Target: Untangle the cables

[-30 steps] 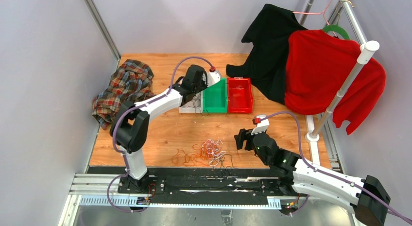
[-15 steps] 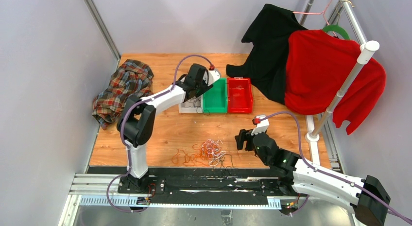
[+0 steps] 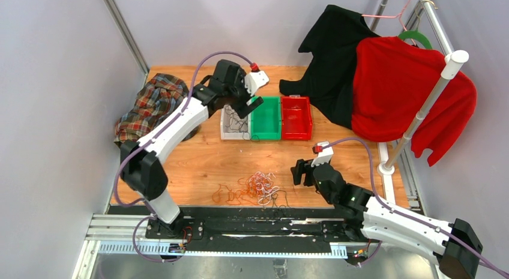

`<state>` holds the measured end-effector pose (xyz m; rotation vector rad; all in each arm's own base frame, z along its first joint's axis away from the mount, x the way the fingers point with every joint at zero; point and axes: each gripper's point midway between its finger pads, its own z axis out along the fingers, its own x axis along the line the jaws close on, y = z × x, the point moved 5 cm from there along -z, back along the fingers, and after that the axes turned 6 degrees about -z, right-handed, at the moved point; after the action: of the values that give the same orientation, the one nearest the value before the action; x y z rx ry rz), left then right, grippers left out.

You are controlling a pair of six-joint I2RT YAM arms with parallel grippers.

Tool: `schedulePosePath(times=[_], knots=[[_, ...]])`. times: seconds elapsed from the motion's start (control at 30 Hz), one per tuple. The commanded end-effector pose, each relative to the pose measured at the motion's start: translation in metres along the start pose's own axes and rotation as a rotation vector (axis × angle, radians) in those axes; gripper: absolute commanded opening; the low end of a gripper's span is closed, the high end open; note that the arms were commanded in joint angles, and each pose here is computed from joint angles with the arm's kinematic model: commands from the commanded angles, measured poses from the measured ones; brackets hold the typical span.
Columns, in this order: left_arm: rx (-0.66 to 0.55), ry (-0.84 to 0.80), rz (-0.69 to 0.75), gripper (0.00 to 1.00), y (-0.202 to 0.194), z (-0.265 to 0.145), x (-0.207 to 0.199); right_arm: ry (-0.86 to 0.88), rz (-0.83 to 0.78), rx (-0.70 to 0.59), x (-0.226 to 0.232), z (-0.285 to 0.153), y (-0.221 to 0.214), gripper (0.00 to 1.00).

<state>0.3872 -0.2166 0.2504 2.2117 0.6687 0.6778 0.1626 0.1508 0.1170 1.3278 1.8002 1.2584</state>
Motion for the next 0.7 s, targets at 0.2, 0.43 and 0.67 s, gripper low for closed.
schedulePosePath(times=[0.2,0.43,0.67], knots=[[0.151,-0.681,0.172,0.84,-0.082,-0.053,-0.166,-0.009,0.024,-0.017,-0.002,-0.005,0.015,0.74],[0.245,-0.766,0.119,0.74,-0.116,-0.039,-0.192,-0.009,0.025,-0.013,-0.004,-0.009,0.014,0.72],[0.258,-0.737,0.115,0.63,-0.136,-0.03,-0.196,0.001,0.027,-0.01,-0.001,-0.007,0.015,0.72]])
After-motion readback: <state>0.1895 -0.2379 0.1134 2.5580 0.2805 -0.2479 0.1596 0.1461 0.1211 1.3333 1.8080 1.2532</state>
